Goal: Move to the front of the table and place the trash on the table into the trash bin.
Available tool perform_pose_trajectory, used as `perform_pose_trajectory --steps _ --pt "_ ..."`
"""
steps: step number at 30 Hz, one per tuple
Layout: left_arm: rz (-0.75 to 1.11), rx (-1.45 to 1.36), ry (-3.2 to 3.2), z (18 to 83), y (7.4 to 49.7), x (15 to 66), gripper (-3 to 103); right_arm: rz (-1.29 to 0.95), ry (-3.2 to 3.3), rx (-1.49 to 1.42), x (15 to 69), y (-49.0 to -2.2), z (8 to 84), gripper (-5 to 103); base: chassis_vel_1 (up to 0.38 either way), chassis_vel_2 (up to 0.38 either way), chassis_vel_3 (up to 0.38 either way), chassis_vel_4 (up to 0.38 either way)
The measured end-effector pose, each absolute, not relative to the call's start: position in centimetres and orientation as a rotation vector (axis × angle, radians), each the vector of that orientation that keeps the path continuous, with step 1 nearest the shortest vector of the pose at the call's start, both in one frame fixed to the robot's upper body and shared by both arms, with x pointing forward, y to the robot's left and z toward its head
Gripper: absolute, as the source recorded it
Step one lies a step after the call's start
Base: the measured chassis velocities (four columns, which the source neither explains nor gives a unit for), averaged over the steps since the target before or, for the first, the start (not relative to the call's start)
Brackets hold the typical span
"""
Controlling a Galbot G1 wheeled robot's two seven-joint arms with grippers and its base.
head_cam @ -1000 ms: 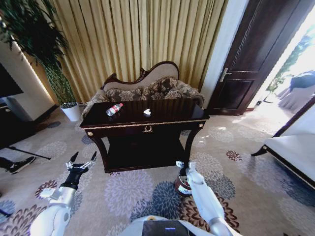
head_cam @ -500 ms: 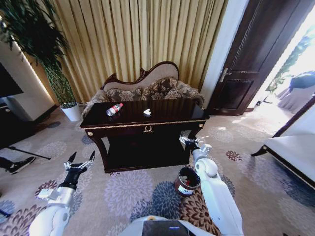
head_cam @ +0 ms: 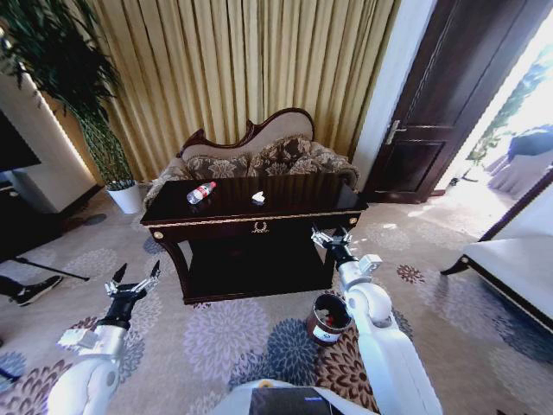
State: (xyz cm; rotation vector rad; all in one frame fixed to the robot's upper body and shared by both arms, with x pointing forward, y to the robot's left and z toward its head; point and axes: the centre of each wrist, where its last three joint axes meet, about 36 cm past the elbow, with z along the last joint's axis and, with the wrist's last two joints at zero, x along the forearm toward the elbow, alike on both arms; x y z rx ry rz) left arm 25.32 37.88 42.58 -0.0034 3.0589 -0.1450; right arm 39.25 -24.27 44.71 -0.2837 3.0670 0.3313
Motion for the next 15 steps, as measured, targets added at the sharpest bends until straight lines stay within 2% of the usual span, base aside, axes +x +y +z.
perform_pose_trajectory --steps 15 --pt "-0.142 0.004 3.059 42.59 37.68 25.29 100 0.294 3.081 -0.381 38.64 -23.28 43.78 100 -0.013 0.016 0.017 -0.017"
